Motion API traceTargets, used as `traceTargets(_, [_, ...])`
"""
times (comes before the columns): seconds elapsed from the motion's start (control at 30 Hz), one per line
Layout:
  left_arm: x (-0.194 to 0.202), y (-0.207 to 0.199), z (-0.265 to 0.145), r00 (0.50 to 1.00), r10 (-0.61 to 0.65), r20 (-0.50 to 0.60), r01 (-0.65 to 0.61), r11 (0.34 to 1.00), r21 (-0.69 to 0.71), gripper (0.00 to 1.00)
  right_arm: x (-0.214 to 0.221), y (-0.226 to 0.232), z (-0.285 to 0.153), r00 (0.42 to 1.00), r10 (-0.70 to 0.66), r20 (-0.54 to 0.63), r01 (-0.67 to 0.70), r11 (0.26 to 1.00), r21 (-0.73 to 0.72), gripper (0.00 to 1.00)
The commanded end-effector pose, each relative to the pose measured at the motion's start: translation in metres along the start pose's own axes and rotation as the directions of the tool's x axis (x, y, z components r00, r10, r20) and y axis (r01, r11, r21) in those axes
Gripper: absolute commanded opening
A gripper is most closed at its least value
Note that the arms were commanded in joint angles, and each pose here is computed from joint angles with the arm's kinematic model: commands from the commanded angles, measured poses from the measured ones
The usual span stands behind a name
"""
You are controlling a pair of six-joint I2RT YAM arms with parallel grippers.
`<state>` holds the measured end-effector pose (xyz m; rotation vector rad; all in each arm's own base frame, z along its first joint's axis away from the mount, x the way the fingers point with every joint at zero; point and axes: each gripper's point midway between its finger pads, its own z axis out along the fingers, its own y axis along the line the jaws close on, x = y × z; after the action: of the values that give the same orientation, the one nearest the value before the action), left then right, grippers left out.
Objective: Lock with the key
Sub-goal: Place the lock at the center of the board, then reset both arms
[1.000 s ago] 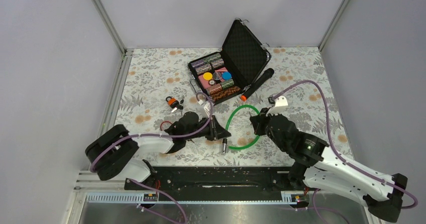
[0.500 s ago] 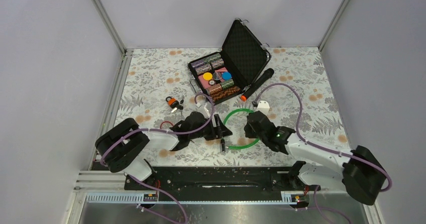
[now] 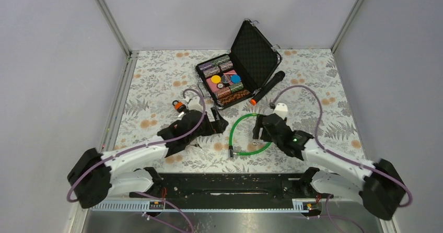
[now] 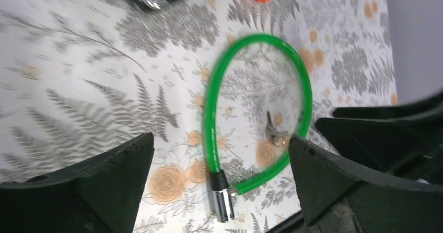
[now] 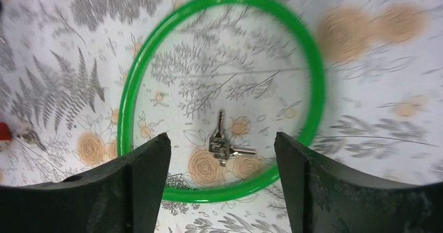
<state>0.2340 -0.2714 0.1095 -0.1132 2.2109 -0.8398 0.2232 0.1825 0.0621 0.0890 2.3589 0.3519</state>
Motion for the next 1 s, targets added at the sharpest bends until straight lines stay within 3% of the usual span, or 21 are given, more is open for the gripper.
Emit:
traceTargets(0.0, [-0.055, 0.02, -0.044, 0.983, 0.103, 0.153, -0.071, 0.976, -0.204, 0.99, -0.071, -0.029, -0.054, 0.966, 0.003, 0.258, -0.035, 0.992, 0.118, 0.81])
traceTargets(0.07, [-0.074, 0.023, -0.067, 0.969, 0.128, 0.212, -0.076, 0.968, -0.24, 0.99, -0.091, -0.049, -0.082, 0.934, -0.002, 0.358, -0.062, 0.984, 0.169, 0.84])
traceTargets(0.1, [-0.085, 0.023, -0.081, 0.958, 0.133, 0.253, -0.07, 0.967, -0.244, 0.99, -0.101, -0.058, -0.097, 0.912, 0.008, 0.41, -0.091, 0.979, 0.182, 0.95])
traceTargets(0.13, [-0.093, 0.024, -0.091, 0.951, 0.144, 0.275, -0.072, 0.964, -0.255, 0.99, -0.109, -0.069, -0.112, 0.889, 0.015, 0.457, -0.12, 0.972, 0.202, 0.99])
traceTargets(0.37, [-0.139, 0.017, -0.172, 0.875, 0.143, 0.462, -0.054, 0.978, -0.201, 0.99, -0.144, -0.132, -0.219, 0.682, 0.139, 0.718, -0.344, 0.927, 0.148, 0.99])
traceTargets(0.63, [-0.17, 0.032, -0.254, 0.777, 0.121, 0.618, -0.001, 0.982, -0.191, 0.99, -0.155, -0.18, -0.305, 0.485, 0.242, 0.84, -0.463, 0.886, 0.013, 1.0])
traceTargets(0.83, [-0.178, 0.045, -0.295, 0.702, 0.086, 0.707, 0.027, 0.989, -0.146, 0.99, -0.155, -0.199, -0.335, 0.42, 0.266, 0.868, -0.493, 0.87, -0.028, 0.99])
traceTargets(0.97, [-0.179, 0.045, -0.306, 0.686, 0.067, 0.725, 0.029, 0.993, -0.119, 0.99, -0.155, -0.199, -0.338, 0.41, 0.28, 0.868, -0.495, 0.867, -0.046, 0.99])
